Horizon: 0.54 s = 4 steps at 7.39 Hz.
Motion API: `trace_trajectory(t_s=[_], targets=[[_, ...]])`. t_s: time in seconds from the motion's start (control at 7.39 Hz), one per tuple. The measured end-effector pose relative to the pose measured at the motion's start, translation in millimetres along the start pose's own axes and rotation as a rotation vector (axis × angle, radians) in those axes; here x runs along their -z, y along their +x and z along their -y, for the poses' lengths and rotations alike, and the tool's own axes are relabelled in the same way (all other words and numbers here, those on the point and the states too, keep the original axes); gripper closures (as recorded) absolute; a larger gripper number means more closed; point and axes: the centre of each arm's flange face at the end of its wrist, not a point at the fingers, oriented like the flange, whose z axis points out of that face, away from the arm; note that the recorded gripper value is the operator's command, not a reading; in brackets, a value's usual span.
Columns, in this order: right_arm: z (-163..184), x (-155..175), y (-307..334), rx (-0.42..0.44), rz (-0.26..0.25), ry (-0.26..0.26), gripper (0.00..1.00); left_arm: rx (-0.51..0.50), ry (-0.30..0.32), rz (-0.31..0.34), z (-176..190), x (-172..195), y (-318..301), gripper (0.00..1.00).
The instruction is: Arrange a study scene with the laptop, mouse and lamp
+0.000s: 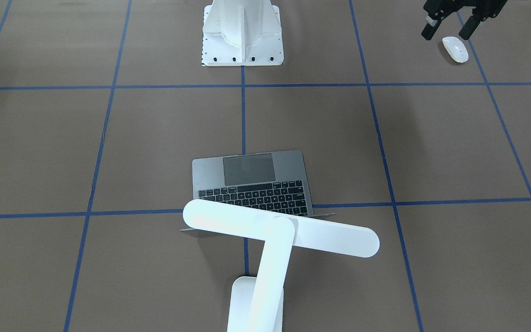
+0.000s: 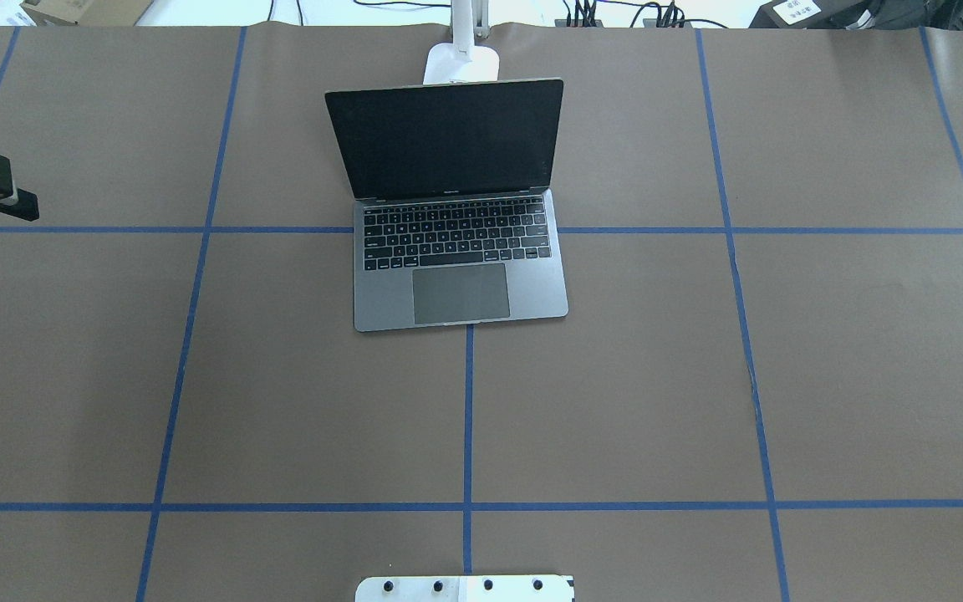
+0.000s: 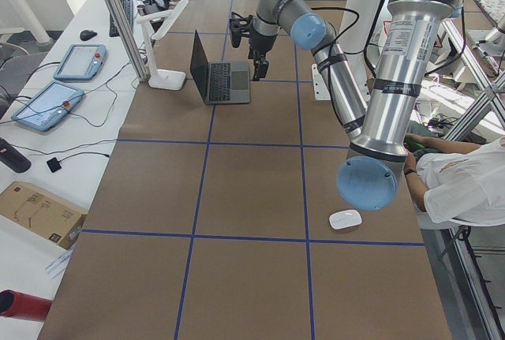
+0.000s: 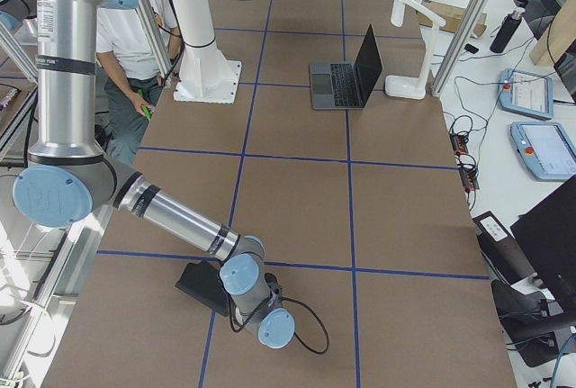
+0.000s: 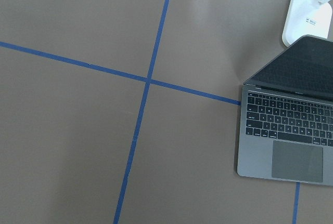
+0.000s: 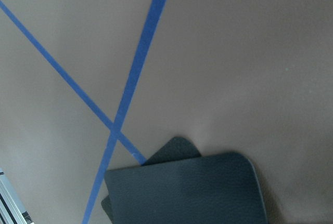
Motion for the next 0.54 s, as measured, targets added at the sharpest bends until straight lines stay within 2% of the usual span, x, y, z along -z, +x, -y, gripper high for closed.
trace_trajectory(t_s=[0.14,0.54], targets=[[0.1,-0.6,-1.0,-0.009,0.007,0.005,0.08,0.000,0.000,0.001,0.0,-0.1,-0.2,0.01],[1.0,-0.8,-3.8,-0.024,0.021,0.013,0.41,0.002,-0.001,0.002,0.2,-0.8,-0.8,0.01]])
